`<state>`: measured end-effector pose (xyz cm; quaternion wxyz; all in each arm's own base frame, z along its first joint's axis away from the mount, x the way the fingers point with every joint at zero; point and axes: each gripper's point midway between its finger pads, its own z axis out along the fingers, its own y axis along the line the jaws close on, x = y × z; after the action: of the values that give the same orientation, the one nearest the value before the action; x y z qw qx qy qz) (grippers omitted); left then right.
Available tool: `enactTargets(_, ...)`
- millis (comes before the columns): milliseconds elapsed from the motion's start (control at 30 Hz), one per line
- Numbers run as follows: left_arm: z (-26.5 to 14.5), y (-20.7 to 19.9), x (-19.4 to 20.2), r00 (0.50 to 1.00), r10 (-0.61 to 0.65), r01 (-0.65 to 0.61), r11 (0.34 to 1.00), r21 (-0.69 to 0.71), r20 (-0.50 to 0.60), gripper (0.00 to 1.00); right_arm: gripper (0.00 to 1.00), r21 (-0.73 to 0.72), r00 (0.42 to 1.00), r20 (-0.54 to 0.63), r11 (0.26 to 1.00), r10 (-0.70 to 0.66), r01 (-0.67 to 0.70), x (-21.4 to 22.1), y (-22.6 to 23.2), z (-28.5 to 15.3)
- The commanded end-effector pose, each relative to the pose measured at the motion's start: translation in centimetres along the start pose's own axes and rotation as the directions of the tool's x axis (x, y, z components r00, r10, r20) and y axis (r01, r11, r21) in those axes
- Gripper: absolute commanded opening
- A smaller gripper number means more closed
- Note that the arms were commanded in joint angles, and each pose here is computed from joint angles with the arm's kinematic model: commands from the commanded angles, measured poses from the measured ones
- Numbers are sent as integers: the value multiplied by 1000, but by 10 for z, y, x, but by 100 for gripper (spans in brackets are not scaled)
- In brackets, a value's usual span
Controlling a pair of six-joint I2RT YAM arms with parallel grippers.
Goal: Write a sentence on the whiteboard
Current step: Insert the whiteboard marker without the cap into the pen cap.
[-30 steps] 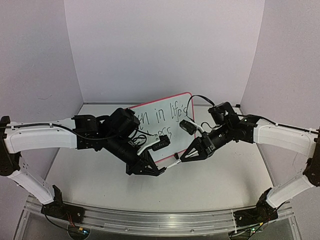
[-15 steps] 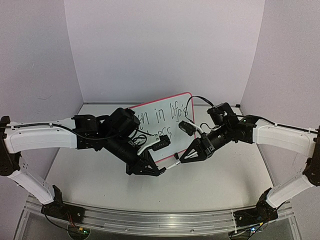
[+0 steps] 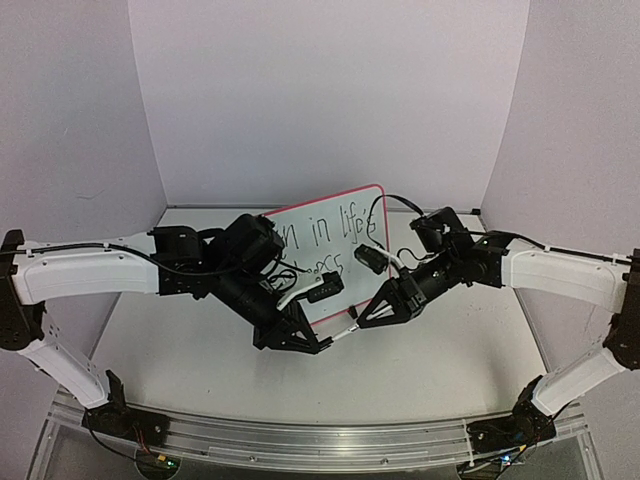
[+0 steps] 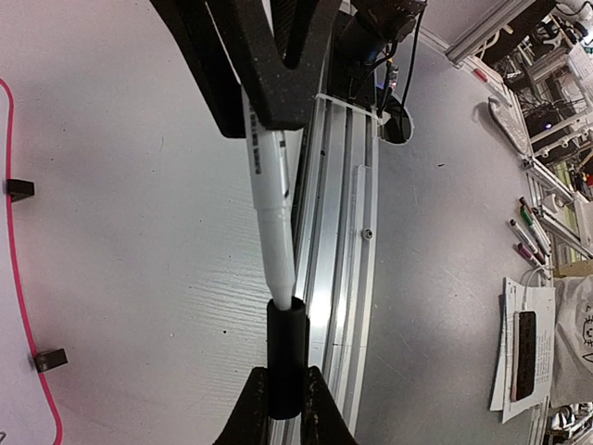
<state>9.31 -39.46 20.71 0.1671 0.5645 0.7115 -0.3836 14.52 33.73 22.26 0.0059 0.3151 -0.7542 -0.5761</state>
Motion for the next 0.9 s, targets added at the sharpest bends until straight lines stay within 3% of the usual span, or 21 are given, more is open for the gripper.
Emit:
enactTargets(0, -11, -14, -38, 990, 94, -98, 994, 40, 105, 0, 0, 6, 999, 6, 999, -49, 49, -9, 3, 3)
enactTargets(400, -10, 2, -50, 988, 72, -66, 997, -45, 134, 0, 0, 25, 999, 2, 998, -49, 49, -10, 2, 9)
enactTargets(867, -11, 1, -69, 976, 96, -89, 995, -43, 198, 0, 0, 32, 997, -63, 998, -43, 45, -3, -5, 37)
